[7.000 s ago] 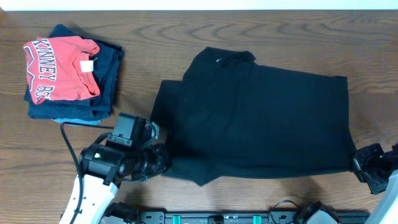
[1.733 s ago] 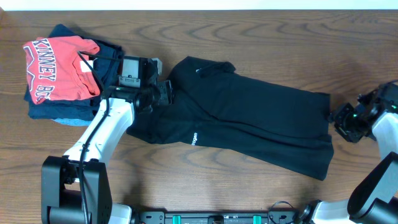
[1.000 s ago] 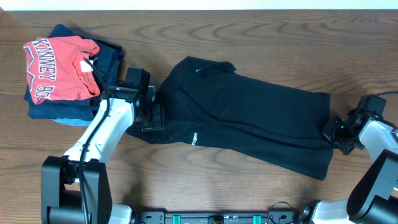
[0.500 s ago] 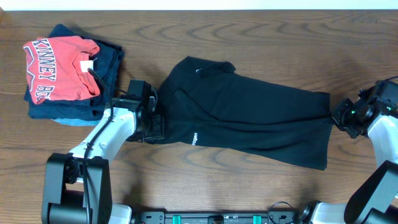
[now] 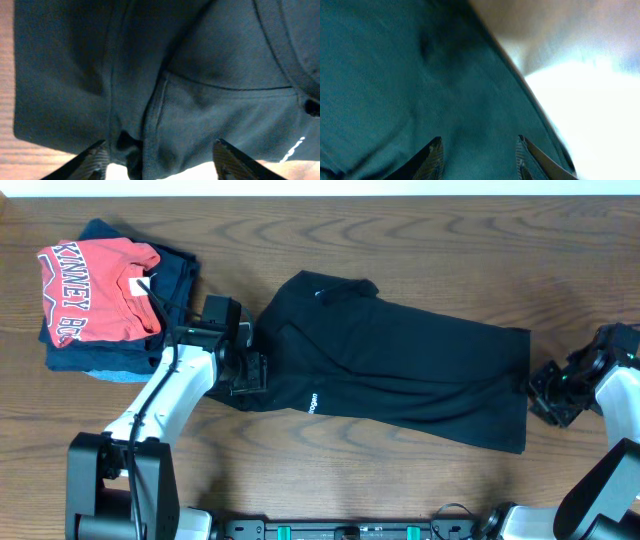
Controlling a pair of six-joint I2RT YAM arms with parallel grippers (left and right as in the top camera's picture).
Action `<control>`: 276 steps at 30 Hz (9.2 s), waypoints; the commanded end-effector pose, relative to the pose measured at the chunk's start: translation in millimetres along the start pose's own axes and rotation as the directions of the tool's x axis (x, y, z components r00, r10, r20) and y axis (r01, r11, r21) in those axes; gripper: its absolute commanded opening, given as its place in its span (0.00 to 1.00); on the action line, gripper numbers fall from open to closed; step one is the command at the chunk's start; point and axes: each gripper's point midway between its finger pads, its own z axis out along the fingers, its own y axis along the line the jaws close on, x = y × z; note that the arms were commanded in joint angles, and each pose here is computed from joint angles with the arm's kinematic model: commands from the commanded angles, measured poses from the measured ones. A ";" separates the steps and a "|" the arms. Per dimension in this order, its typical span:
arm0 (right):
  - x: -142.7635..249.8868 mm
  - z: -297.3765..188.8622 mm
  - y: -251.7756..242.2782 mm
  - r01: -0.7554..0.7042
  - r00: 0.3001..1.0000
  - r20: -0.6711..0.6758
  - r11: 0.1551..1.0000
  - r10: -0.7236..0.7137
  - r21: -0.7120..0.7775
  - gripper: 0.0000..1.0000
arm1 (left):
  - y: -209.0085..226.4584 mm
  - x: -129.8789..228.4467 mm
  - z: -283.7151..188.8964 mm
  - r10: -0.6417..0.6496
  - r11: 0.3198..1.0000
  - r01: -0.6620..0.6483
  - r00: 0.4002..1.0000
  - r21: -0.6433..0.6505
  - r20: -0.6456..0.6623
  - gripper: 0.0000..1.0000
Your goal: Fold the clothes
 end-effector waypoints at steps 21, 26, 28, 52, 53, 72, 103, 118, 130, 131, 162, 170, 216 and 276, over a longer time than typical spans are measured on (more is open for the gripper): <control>44.5 41.6 -59.4 -0.088 0.994 -0.053 0.977 0.100 0.196 0.27 | 22.4 4.8 20.3 0.025 0.998 -0.029 0.998 -0.054 -0.062 0.06; 35.8 39.2 -62.7 -0.101 0.994 -0.014 0.970 0.106 0.220 0.03 | 29.2 -3.6 0.3 -0.023 0.999 0.021 0.998 -0.038 -0.053 0.06; 33.3 37.9 -60.8 -0.085 0.996 -0.012 0.973 0.090 0.214 0.02 | 21.6 -5.2 -10.2 -0.032 0.999 0.033 0.998 0.008 -0.058 0.11; 32.7 37.5 -60.5 -0.054 0.998 -0.017 0.975 0.059 0.213 0.04 | -18.0 11.8 19.8 0.207 0.976 -0.204 0.977 0.083 -0.040 0.52; 32.8 37.5 -60.4 -0.054 0.998 -0.017 0.975 0.059 0.213 0.04 | -17.0 12.5 20.5 0.209 0.976 -0.206 0.977 0.074 -0.042 0.47; 34.2 37.6 -59.7 -0.058 0.998 -0.023 0.976 0.064 0.209 0.04 | -1.9 20.2 32.4 0.178 0.984 -0.178 0.983 0.006 -0.054 0.44; 39.4 32.2 -79.0 -0.081 0.996 -0.019 0.946 0.091 0.314 0.04 | 35.6 40.4 -20.5 -0.009 0.998 0.000 0.990 -0.062 -0.141 0.17; 18.7 -3.7 -52.9 -0.078 0.997 0.023 0.969 0.075 0.234 0.19 | -16.0 10.4 -21.7 0.027 0.975 -0.022 0.999 0.220 -0.022 0.31; 7.5 -48.1 -18.5 -0.055 0.987 0.153 0.996 0.043 0.072 0.40 | -89.4 29.4 1.9 0.200 0.943 -0.178 0.979 0.282 -0.050 0.55; 7.6 -48.2 -18.5 -0.055 0.987 0.153 0.996 0.043 0.072 0.40 | -90.4 31.6 6.5 0.191 0.947 -0.166 0.979 0.273 -0.066 0.56; 1.1 -49.0 -15.8 -0.049 0.983 0.179 0.997 0.037 0.061 0.41 | -121.6 -24.3 31.6 0.163 0.936 -0.198 0.976 0.290 0.141 0.67; -0.9 -49.3 -14.9 -0.048 0.982 0.187 0.997 0.036 0.057 0.41 | -71.4 -26.4 14.9 0.086 0.979 -0.106 0.989 0.172 0.122 0.19; 11.8 -35.0 -25.9 0.004 0.991 0.134 0.995 -0.017 0.100 0.54 | -5.4 35.6 2.6 0.103 0.989 -0.111 0.992 -0.100 -0.076 0.64; 47.1 -3.5 -105.3 -0.301 0.951 0.186 0.871 0.245 0.389 0.01 | 40.5 -42.5 -14.1 -0.006 0.977 0.038 0.989 -0.212 0.151 0.06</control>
